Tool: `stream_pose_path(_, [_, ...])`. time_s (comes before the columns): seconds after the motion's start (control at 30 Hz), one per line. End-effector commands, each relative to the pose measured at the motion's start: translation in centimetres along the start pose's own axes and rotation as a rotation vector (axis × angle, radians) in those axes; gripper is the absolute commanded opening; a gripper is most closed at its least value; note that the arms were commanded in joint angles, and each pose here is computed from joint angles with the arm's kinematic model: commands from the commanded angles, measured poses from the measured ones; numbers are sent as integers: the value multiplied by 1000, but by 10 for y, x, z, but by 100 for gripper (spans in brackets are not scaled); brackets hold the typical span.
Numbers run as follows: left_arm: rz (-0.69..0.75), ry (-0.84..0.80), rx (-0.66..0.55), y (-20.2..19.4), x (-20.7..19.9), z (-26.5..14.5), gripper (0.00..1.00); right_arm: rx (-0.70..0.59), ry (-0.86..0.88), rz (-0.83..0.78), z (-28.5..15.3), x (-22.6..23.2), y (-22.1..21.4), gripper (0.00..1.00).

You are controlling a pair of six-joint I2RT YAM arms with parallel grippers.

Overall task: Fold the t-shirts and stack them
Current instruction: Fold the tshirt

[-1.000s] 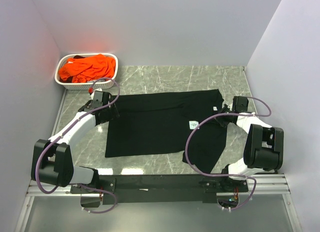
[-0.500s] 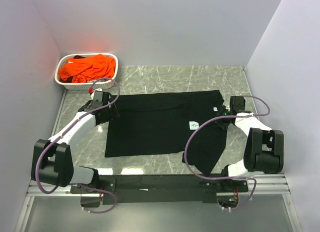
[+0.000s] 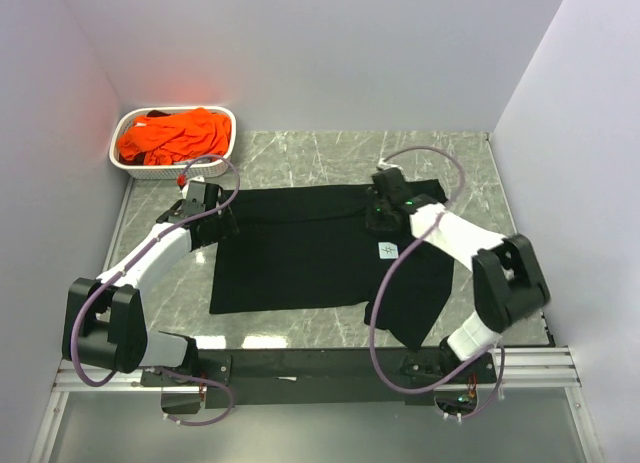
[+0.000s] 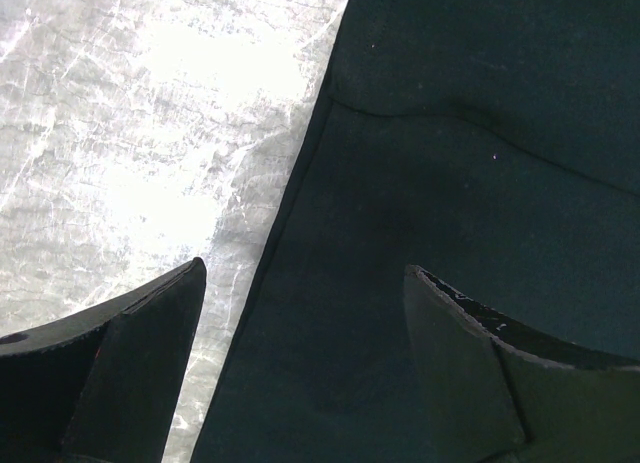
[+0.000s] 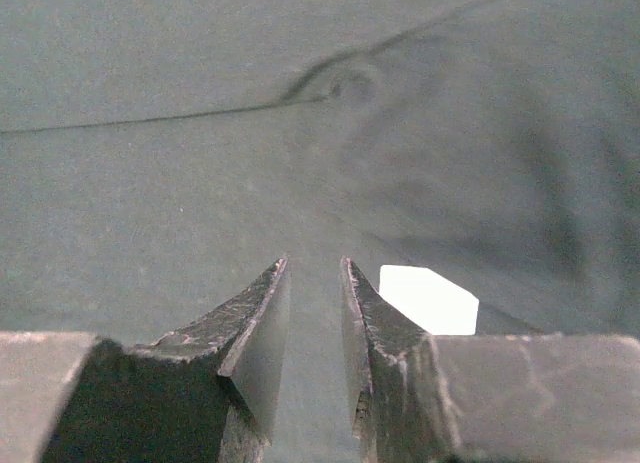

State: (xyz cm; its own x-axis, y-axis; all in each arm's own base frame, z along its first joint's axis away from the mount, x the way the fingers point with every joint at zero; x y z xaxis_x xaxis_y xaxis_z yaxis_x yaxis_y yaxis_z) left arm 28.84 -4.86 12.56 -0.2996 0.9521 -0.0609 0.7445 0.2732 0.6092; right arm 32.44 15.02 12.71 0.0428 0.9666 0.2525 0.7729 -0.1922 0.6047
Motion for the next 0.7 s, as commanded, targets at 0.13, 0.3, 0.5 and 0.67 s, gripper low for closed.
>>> stream_pose_path(0.13, [8,-16,-32,12,-5,-3,86,-42,-187,-149,26,30,7,34])
stream_pose_path(0.3, [9,-17,-29,12,-5,-2,86,-33,-245,-176,41,40,5,34])
stream_pose_path(0.5, [8,-17,-28,11,-5,-2,86,-30,-340,-200,56,38,1,34])
stream_pose_path(0.67, [9,-15,-25,11,-5,-1,86,-19,-404,-209,62,32,-5,34])
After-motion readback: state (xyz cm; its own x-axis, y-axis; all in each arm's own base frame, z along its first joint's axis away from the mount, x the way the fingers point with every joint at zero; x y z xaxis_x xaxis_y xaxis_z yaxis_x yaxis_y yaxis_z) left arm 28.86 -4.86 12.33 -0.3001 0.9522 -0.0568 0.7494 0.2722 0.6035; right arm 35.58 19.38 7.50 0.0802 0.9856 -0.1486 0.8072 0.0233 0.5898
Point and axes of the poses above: each gripper's point midway between its finger pads, its own z axis out along the fingers, its own x axis along the line the jaws close on, y = z × x, the point moved 5 cm from there along -z, back along the fingers, and after that the axes turned 5 degrees about z, right-handed, at the moved point
